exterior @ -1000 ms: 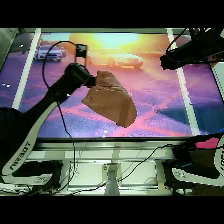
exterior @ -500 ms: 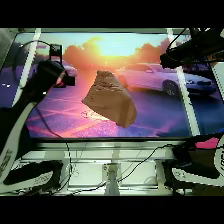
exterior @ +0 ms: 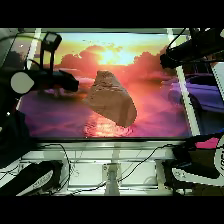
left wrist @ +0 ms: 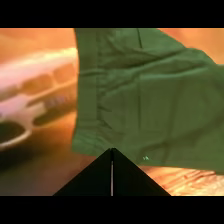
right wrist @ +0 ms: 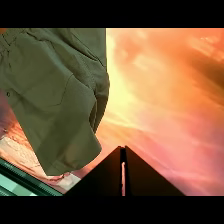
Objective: Fold the clothes and pants, and hang the long-sleeved shirts on hangers.
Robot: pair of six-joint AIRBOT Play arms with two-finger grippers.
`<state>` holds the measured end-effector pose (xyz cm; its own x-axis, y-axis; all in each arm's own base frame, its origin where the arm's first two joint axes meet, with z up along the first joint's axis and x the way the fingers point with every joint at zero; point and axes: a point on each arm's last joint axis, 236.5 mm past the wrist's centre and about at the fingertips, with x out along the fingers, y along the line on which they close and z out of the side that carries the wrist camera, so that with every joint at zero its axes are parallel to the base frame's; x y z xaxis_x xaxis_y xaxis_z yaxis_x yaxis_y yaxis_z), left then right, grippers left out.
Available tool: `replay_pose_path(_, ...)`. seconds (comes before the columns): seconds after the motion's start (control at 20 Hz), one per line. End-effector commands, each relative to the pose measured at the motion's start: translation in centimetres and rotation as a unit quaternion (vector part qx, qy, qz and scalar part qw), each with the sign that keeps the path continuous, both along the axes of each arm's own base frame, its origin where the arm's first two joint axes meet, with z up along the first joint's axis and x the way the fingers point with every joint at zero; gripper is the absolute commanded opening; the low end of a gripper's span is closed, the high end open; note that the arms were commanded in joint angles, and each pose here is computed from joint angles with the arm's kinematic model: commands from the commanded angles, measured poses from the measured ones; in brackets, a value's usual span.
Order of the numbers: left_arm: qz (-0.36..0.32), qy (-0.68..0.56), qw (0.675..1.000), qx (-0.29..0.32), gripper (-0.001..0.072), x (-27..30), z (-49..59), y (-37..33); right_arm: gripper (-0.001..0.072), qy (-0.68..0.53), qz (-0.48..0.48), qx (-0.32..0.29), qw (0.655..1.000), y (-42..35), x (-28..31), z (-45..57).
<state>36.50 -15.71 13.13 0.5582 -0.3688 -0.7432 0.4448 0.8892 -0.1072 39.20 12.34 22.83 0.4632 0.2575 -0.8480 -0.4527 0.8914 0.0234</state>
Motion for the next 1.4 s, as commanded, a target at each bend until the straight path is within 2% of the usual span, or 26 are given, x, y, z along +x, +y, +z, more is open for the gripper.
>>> replay_pose_path(0.0,0.056,0.071,0.992,-0.094,0.0025,-0.8,-6.6,1.2,0.0009,-0.002,0.003,-0.001,1.000,0.0,0.0,0.0)
replay_pose_path(0.2,0.124,0.133,0.979,-0.091,0.0029,-1.6,-13.5,4.8,0.0009,-0.015,0.002,0.003,1.000,0.2,0.6,0.4)
replay_pose_path(0.4,0.130,0.154,0.976,-0.086,0.0033,-1.2,-15.8,4.8,0.0009,-0.025,0.001,0.005,1.000,0.2,1.0,0.6)
replay_pose_path(0.45,0.132,0.156,0.975,-0.085,0.0069,-1.0,-16.2,4.8,0.0009,-0.025,0.001,0.005,1.000,0.2,1.0,0.6)
replay_pose_path(0.55,0.172,0.165,0.964,-0.120,0.0507,0.1,-16.9,4.5,0.0009,-0.024,0.001,0.005,1.000,0.2,1.0,0.6)
replay_pose_path(0.6,0.205,0.181,0.950,-0.153,0.0542,0.7,-17.5,4.2,0.0009,-0.025,0.001,0.005,1.000,0.2,1.0,0.6)
replay_pose_path(0.7,0.226,0.213,0.931,-0.190,0.0544,1.1,-19.2,3.1,0.0009,-0.025,0.001,0.005,1.000,0.2,1.0,0.6)
replay_pose_path(0.8,0.205,0.230,0.932,-0.193,0.0544,1.0,-21.2,2.0,0.0009,-0.025,0.001,0.005,1.000,0.2,1.0,0.6)
replay_pose_path(0.95,0.218,0.223,0.919,-0.242,0.0543,2.7,-21.8,0.9,0.0009,-0.025,-0.001,0.002,1.000,0.1,1.0,0.6)
replay_pose_path(1.35,0.244,0.205,0.921,-0.224,0.0551,4.0,-24.3,1.2,0.0009,-0.033,-0.003,0.002,0.999,0.0,1.3,0.8)
